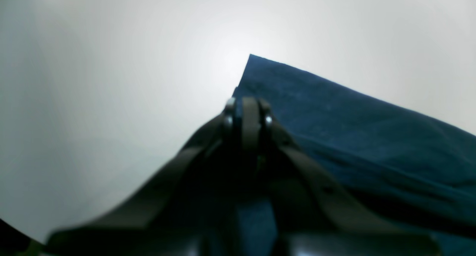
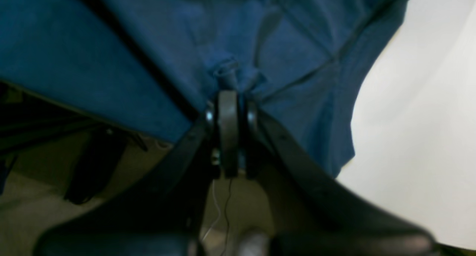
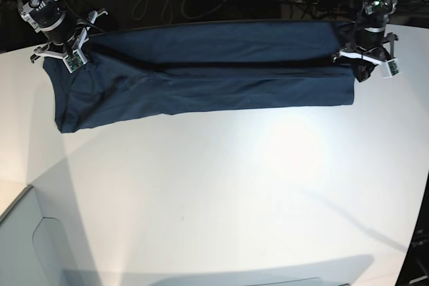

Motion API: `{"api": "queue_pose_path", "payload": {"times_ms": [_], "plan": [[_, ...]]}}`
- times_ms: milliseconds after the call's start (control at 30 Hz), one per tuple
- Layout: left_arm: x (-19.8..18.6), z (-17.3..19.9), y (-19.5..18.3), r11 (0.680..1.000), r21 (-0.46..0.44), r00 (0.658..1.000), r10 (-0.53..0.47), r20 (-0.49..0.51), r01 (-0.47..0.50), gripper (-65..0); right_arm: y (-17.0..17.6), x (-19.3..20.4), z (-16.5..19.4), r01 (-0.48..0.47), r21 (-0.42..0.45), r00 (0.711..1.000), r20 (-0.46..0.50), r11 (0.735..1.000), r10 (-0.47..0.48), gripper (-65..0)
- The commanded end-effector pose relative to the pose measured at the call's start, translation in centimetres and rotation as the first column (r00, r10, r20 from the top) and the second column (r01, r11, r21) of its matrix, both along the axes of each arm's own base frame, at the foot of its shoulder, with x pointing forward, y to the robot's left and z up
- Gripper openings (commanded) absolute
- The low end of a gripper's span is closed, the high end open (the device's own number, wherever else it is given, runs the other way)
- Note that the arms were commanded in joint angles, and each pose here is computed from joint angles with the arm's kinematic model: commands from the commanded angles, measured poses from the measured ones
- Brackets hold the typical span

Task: Fold the T-shirt properly
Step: 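Release and regrasp the folded corners with both grippers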

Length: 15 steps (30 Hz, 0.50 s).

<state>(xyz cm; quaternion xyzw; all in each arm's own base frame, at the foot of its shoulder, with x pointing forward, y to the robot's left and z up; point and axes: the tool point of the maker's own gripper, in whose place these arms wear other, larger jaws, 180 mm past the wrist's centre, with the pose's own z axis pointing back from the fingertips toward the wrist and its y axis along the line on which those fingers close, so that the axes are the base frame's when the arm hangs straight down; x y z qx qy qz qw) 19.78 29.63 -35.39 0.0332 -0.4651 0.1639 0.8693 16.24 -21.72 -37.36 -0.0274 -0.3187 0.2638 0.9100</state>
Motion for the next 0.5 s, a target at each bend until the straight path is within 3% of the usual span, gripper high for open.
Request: {"api": "queue_pose_path", "payload": {"times_ms": [0, 167, 267, 367, 467], "plan": [[0.2, 0.9, 0.4, 1.000, 0.015, 1.000, 0.002, 0.030, -0.003, -65.0, 0.1, 0.3, 0.7, -0.027, 0.000, 0.999, 0.022, 1.000, 0.027, -59.0], [-0.3, 0.7, 0.2, 1.000, 0.016, 1.000, -0.004, 0.015, 0.004, -65.0, 0.1, 0.4, 1.3, -0.033, -0.008, 0.999, 0.038, 0.999, 0.033, -34.9], [-0.6, 0.5, 0.2, 1.000, 0.016, 1.000, -0.002, 0.007, 0.002, -65.0, 0.4, 0.9, 2.6, -0.046, -0.026, 0.996, 0.075, 0.999, 0.048, -25.0], [-0.6, 0.5, 0.2, 1.000, 0.016, 1.000, -0.001, 0.007, 0.001, -63.5, 0.6, 1.6, 3.7, -0.056, -0.040, 0.992, 0.110, 0.998, 0.060, -23.8], [-1.0, 0.4, 0.3, 1.000, 0.018, 1.000, 0.002, -0.004, -0.002, -49.9, 0.8, 2.6, 4.3, -0.059, -0.041, 0.988, 0.138, 0.997, 0.064, -24.0]]}}
